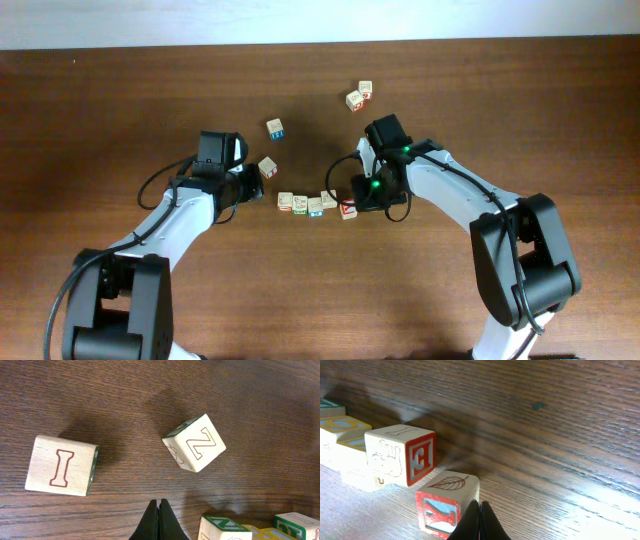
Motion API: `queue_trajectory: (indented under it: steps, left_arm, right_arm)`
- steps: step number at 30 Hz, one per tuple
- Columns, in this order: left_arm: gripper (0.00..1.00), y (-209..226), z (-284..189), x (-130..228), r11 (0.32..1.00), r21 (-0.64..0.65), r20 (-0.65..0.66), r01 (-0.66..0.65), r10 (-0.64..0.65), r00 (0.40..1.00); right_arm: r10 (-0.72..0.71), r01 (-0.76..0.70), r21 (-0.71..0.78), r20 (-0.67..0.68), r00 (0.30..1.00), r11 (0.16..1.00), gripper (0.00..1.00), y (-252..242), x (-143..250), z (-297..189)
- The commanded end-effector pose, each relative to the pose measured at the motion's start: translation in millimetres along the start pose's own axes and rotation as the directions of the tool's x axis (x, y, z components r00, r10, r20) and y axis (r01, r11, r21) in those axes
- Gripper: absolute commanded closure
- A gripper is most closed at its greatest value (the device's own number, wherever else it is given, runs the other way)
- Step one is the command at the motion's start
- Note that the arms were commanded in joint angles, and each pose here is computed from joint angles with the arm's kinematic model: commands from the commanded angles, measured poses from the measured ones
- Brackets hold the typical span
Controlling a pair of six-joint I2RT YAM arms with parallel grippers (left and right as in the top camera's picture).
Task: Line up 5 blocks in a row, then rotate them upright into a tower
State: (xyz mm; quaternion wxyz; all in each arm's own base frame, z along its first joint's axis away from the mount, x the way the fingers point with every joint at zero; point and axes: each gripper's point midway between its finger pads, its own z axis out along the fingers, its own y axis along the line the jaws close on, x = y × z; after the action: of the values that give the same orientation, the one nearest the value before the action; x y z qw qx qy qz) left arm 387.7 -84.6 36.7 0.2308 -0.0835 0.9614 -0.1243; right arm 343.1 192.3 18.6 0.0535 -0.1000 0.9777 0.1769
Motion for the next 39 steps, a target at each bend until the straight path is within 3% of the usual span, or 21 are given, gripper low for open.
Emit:
queue_trajectory:
  steps: [1, 5, 10, 20, 39]
  left_arm:
    - [1.0, -2.2, 2.5, 2.9, 1.0, 0.011, -0.015, 0.013, -0.013, 1.0]
    - [1.0, -2.3, 2.5, 2.8, 1.0, 0.012, -0.014, 0.013, -0.013, 1.0]
    - [1.0, -7.8, 2.5, 5.2, 0.999, 0.044, -0.028, 0.014, -0.013, 1.0]
    - [1.0, -8.3, 2.5, 5.5, 0.999, 0.046, -0.03, 0.014, -0.013, 0.999]
    - [1.0, -5.9, 2.3, 11.5, 0.999, 0.036, -0.054, 0.018, -0.016, 0.998]
  right_arm:
    - [-0.103, 0.1, 0.031, 0.091, 0.991, 0.994, 0.96, 6.3, -30.1, -19.4]
    - [-0.125, 0.121, 0.032, 0.225, 0.966, 0.992, 0.96, 20.8, -72.4, -41.9]
    - [-0.005, 0.015, -0.031, 0.29, 0.957, 0.999, 0.96, 40.5, -95.3, -46.8]
    - [0.017, -0.006, -0.07, 0.163, 0.986, 0.998, 0.96, 55.1, -80.1, 10.9]
    - [0.031, -0.029, -0.052, 0.041, 0.999, 0.998, 0.96, 66.0, -46.0, 20.7]
